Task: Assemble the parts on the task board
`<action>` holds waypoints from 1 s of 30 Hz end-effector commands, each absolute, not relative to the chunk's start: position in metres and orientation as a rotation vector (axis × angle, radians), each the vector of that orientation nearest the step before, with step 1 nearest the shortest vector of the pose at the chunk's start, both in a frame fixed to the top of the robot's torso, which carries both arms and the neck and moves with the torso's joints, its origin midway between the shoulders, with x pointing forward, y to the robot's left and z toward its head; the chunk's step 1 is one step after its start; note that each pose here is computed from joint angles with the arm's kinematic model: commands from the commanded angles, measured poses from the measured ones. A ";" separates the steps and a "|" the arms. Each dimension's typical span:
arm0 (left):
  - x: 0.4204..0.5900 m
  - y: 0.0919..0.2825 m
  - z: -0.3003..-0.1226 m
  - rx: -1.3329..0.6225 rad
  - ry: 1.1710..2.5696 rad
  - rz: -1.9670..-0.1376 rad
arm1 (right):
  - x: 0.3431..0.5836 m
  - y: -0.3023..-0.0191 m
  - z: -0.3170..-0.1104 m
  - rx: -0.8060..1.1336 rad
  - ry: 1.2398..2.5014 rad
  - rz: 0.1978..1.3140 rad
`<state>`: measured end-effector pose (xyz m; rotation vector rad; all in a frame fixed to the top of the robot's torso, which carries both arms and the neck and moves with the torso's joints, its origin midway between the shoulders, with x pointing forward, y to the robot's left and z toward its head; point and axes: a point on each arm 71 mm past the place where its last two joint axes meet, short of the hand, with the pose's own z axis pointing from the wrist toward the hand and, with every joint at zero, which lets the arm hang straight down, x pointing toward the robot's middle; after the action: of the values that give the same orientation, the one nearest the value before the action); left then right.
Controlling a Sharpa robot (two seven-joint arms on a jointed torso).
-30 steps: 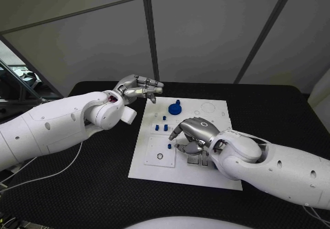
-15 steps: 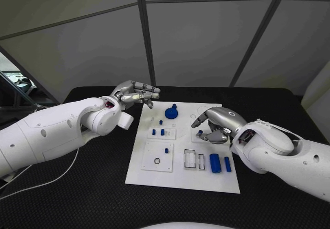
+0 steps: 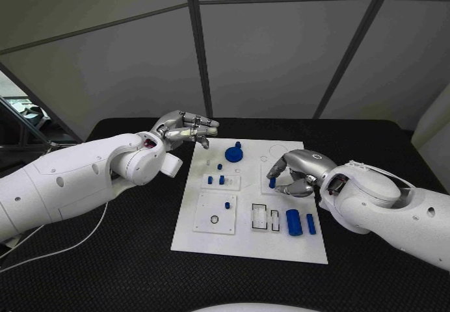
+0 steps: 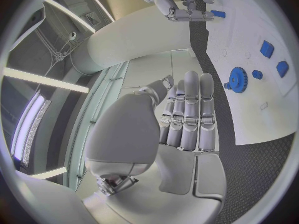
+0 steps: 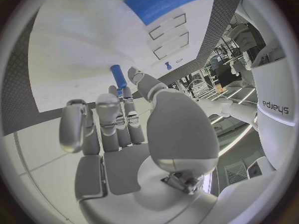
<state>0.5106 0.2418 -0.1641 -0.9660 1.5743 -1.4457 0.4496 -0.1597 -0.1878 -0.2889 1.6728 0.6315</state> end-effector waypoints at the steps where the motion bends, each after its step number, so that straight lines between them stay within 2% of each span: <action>1: 0.510 0.241 -0.163 -0.964 1.578 -1.460 | 0.452 -0.161 -0.192 -0.302 1.718 0.580; 18: 0.510 0.242 -0.164 -0.967 1.581 -1.456 | 0.455 -0.151 -0.193 -0.310 1.707 0.607; 30: 0.511 0.242 -0.164 -0.968 1.582 -1.454 | 0.455 -0.150 -0.190 -0.313 1.662 0.584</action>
<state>0.5107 0.2431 -0.1648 -0.9687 1.5797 -1.4423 0.4555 -0.1508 -0.1934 -0.3057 1.6980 0.5915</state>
